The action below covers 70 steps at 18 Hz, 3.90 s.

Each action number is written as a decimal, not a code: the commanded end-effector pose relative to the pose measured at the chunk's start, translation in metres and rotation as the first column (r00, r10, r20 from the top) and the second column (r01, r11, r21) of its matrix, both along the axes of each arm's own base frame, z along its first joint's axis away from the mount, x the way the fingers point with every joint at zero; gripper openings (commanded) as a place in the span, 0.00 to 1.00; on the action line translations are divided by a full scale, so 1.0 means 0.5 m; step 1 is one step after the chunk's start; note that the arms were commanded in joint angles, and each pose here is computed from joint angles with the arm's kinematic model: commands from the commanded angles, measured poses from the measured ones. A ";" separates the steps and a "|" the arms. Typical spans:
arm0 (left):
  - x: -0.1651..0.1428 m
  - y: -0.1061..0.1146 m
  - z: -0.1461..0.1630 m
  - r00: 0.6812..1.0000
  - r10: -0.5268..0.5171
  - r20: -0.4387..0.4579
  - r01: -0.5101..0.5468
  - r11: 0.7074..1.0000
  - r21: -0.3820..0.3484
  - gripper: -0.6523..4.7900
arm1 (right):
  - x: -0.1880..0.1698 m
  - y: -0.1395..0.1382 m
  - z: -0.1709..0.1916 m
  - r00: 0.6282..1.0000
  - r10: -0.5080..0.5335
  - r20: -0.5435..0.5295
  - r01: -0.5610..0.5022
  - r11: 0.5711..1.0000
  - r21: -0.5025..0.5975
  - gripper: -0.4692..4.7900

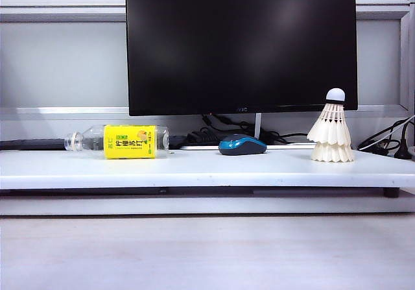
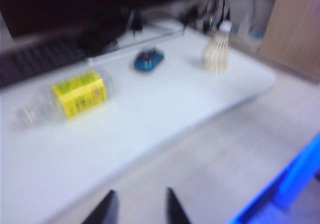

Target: Stack the badminton balls on the table vertically.

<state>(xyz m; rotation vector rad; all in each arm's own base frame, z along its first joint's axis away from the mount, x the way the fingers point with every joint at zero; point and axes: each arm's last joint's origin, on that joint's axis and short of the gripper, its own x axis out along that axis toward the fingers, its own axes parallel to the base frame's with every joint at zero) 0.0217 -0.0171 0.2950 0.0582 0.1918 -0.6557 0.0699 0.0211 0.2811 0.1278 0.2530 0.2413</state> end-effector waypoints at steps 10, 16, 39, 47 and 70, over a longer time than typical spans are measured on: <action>0.009 0.000 -0.015 0.998 0.069 0.002 -0.069 0.990 -0.122 0.11 | 0.031 0.012 -0.092 0.992 -0.002 -0.125 0.014 0.996 0.093 0.08; 0.024 0.000 -0.028 0.979 0.185 -0.080 -0.199 0.955 -0.222 0.11 | 0.057 0.021 -0.134 1.000 0.006 -0.003 -0.006 0.991 0.132 0.08; 0.136 -0.045 -0.234 0.982 0.180 0.063 -0.167 0.971 -0.173 0.11 | 0.073 0.027 -0.253 0.991 0.080 0.104 -0.065 0.988 -0.140 0.08; 0.142 -0.047 -0.277 0.983 0.180 0.031 -0.175 0.977 -0.124 0.11 | 0.071 0.030 -0.260 0.984 0.149 0.094 -0.130 0.974 -0.187 0.08; 0.139 -0.046 -0.295 0.982 0.180 -0.053 -0.184 0.979 -0.083 0.11 | 0.066 0.028 -0.282 0.987 0.157 -0.021 -0.158 0.967 -0.201 0.08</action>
